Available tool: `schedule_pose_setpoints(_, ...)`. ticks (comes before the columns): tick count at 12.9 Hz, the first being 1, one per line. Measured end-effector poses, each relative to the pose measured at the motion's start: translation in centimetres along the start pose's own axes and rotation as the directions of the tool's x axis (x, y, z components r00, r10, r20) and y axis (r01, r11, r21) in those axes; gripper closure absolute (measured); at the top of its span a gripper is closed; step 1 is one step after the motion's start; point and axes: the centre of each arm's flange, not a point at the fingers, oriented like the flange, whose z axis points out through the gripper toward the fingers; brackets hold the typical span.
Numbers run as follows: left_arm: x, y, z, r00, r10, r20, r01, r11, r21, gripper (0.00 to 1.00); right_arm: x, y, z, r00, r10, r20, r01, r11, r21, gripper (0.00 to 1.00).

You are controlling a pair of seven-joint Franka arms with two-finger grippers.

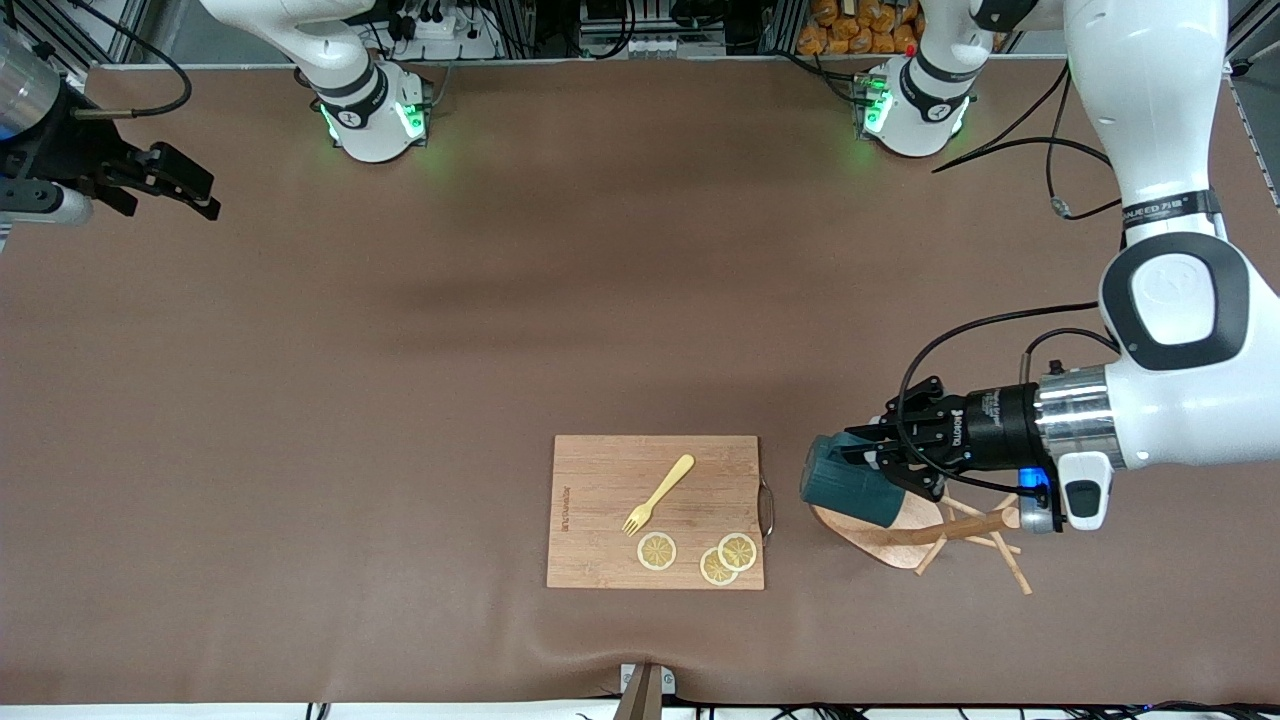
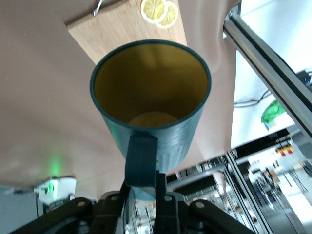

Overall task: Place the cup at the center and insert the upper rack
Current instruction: 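Tilt the mug sideways and slide it onto a stand peg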

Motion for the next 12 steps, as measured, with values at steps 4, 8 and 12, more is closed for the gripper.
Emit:
schedule_pose_setpoints(4,4.9,-0.9,-0.4,0.995,-0.021,0.096,0.023,0.999,-0.022,0.79,-0.1,-0.3,0.1,1.0,-0.005,0.003,0.005,1.0,-0.001,0.0)
schedule_pose_setpoints(8,7.5,-1.5,-2.0,0.99,-0.033,0.139,0.042,0.998,-0.057,0.79,-0.1,-0.3,0.2,1.0,-0.006,0.011,0.006,1.0,-0.002,0.0)
schedule_pose_setpoints(12,10.9,-2.5,-3.3,0.981,-0.028,0.193,0.046,0.995,-0.09,0.79,-0.2,-0.4,0.3,1.0,-0.009,0.015,0.009,1.0,-0.003,0.0)
